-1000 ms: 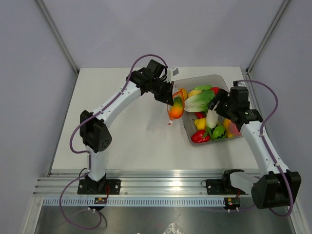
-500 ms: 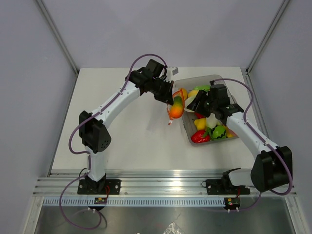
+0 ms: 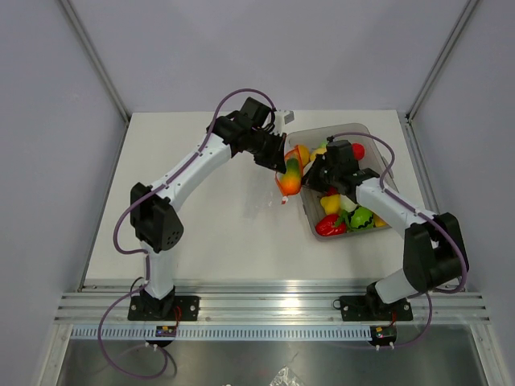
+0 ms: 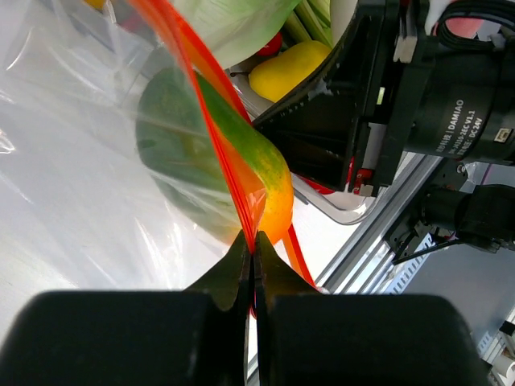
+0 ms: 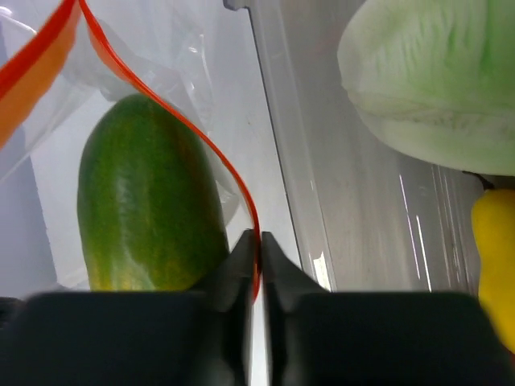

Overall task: Place the food in the zip-top bag and seal the zipper
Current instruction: Adjust the zipper food storage bag at the center of the board.

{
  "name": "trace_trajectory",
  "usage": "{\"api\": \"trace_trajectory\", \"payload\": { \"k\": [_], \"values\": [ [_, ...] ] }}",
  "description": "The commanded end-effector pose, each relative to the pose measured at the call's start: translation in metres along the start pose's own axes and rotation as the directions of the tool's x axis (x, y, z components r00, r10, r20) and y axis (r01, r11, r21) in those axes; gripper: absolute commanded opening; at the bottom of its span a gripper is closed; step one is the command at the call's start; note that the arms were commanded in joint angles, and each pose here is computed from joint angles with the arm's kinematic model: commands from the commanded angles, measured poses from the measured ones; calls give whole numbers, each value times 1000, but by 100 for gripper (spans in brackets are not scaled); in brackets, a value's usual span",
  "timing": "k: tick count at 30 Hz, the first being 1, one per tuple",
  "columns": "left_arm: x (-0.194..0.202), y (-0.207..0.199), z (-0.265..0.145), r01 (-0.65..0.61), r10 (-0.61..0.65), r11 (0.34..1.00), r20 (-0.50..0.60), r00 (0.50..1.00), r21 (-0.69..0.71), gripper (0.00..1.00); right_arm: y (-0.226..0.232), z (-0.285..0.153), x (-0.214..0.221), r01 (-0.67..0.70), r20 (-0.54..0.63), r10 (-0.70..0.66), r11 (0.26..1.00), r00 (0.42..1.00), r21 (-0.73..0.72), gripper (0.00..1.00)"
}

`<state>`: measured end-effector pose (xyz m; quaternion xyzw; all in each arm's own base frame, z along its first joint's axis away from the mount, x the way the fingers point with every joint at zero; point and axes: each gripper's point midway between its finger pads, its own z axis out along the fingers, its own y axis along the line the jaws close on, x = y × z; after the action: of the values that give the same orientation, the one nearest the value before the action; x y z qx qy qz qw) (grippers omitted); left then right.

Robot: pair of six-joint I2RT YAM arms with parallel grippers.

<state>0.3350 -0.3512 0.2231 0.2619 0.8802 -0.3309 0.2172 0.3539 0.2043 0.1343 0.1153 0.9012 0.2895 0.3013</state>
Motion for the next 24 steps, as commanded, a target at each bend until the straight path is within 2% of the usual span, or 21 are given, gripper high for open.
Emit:
{"api": "trace_trajectory", "payload": {
  "k": [1, 2, 9, 11, 15, 20, 24],
  "values": [
    [-28, -23, -32, -54, 48, 998, 111, 993, 45, 0, 23, 3, -21, -16, 69, 21, 997, 997, -69, 3],
    [-26, -20, -31, -51, 48, 998, 104, 993, 29, 0, 25, 0, -24, -13, 81, 18, 998, 997, -67, 0],
    [-26, 22, -53, -18, 27, 997, 112, 993, -80, 0, 46, -62, -76, 75, 241, -76, 997, 968, 14, 0],
    [-26, 43, -63, 12, 4, 992, 123, 992, -123, 0, 44, -67, -77, 85, 237, -92, 996, 967, 40, 0],
    [-26, 64, -78, 31, -5, 982, 135, 991, -186, 0, 33, -44, -60, 67, 147, -76, 996, 986, 62, 0],
    [-41, 54, -102, 19, 17, 980, 181, 983, -197, 0, 79, -72, -71, 112, 220, -101, 993, 970, -37, 0],
    [-47, 48, -113, 10, 33, 980, 212, 977, -198, 0, 77, -72, -71, 119, 216, -112, 993, 970, -22, 0]
  ]
}}
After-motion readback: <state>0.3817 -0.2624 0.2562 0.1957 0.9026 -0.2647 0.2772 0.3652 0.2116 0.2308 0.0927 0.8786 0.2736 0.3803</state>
